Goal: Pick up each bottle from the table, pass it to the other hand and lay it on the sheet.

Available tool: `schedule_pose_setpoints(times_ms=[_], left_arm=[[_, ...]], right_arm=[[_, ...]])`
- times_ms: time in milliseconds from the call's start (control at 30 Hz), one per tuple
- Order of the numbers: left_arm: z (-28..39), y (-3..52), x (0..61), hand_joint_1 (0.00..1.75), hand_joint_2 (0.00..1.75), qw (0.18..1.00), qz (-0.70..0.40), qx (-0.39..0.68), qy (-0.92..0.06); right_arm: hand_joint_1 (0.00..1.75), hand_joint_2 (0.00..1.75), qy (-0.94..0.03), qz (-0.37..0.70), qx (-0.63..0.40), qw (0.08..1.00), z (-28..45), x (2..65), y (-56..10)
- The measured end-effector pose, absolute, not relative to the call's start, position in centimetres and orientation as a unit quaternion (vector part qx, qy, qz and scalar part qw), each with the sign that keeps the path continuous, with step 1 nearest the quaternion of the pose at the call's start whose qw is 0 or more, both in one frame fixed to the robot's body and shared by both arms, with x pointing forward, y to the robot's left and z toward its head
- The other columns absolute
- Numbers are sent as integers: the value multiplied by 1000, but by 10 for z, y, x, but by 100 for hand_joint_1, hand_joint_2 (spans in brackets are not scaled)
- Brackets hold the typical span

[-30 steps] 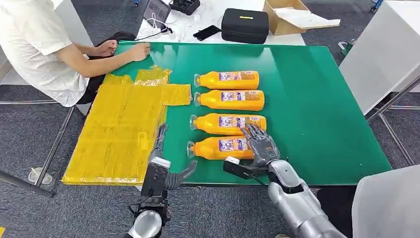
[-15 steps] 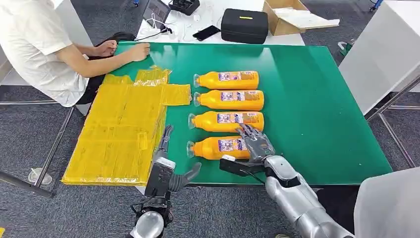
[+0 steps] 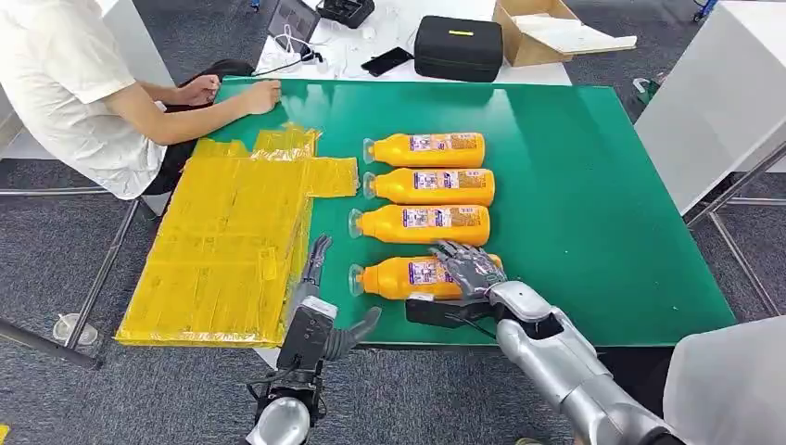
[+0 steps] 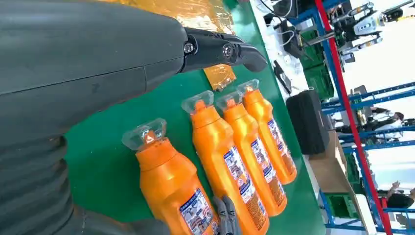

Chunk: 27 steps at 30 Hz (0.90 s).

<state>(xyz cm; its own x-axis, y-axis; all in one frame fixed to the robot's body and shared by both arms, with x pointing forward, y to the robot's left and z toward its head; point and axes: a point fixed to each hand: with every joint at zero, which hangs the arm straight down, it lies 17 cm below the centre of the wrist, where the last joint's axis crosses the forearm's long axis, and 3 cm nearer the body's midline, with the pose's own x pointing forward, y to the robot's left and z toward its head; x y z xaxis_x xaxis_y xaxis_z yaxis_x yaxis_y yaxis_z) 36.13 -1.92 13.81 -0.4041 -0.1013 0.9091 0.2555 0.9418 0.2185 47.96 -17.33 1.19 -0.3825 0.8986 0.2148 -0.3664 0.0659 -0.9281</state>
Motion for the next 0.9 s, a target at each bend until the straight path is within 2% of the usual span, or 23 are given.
schedule_pose_setpoints(times_ms=[100,133,167,200,233,900], left_arm=[[138,-20,361,0,175,543,-167,-45,-822],[138,-20,361,0,175,544,-167,-45,-821],[137,-20,361,0,175,544,-168,-44,-821],[137,-20,361,0,175,545,-168,-44,-820],[137,-20,361,0,175,545,-170,-43,-820],[136,-20,361,0,175,545,-172,-42,-819]], right_arm=[[0,175,-521,643,-249,503,8,479,-179],[47,175,-516,646,-250,504,7,480,-181],[115,175,-511,649,-250,505,5,480,-184],[147,175,-505,653,-251,506,4,480,-187],[168,175,-499,656,-250,508,1,479,-191],[175,175,-472,651,-261,534,-12,476,-220]])
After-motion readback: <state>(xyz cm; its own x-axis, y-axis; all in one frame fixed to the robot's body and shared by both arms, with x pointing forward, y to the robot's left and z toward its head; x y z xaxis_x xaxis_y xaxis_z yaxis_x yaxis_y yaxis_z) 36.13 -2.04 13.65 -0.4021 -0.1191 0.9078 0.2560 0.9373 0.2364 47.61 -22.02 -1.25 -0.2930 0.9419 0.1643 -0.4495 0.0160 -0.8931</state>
